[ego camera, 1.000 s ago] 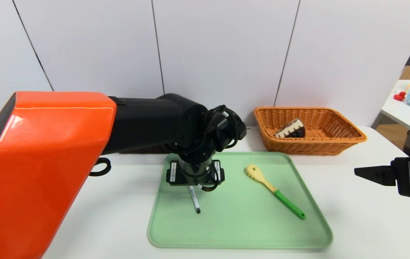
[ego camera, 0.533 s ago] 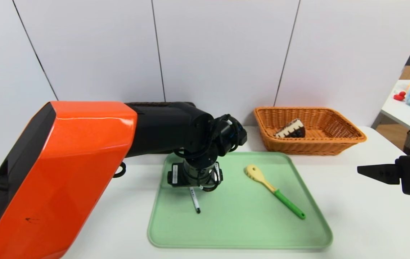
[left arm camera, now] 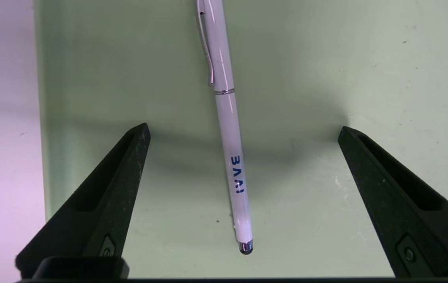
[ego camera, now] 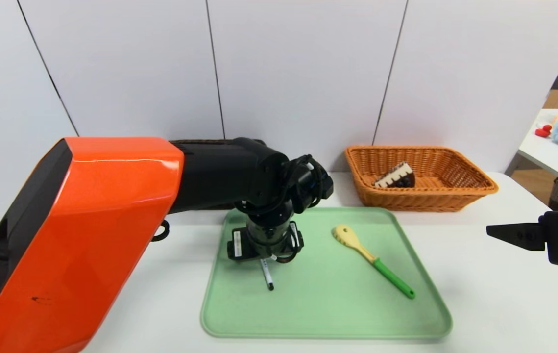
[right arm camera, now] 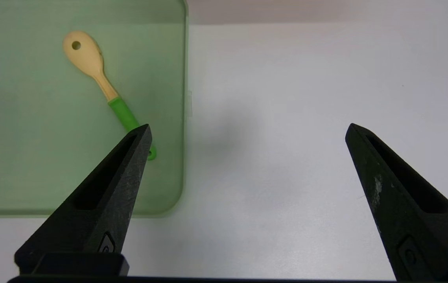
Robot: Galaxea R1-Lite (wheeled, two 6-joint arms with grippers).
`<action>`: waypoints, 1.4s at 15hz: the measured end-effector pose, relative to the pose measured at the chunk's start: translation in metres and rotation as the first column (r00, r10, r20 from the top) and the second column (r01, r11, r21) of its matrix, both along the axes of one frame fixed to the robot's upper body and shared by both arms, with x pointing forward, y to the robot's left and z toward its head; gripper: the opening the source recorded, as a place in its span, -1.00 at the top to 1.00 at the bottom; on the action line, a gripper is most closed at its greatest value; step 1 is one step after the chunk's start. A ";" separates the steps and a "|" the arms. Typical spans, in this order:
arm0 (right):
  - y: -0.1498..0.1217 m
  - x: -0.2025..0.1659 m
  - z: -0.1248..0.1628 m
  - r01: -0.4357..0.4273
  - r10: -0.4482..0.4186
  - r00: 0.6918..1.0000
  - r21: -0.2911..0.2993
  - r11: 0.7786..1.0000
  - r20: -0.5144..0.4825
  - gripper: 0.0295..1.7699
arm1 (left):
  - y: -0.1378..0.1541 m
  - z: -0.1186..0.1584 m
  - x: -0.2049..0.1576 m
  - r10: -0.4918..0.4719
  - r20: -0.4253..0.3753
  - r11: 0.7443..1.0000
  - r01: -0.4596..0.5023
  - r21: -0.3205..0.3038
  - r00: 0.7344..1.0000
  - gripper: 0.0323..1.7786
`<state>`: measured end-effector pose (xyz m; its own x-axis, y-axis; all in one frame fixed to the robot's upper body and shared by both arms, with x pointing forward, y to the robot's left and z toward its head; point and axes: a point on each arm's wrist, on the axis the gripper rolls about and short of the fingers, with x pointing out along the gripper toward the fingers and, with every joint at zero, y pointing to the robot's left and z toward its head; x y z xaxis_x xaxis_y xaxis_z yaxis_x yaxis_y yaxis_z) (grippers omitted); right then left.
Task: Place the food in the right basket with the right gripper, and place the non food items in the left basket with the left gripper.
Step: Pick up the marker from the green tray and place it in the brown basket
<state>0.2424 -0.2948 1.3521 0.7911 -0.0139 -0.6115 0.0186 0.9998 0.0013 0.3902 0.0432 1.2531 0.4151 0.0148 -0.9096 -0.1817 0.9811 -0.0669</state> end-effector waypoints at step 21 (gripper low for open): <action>0.001 -0.004 0.003 -0.020 0.020 1.000 -0.001 1.000 0.018 -0.92 | 0.017 -0.001 0.008 0.031 -0.121 0.999 -0.036 -0.041 0.992 -0.90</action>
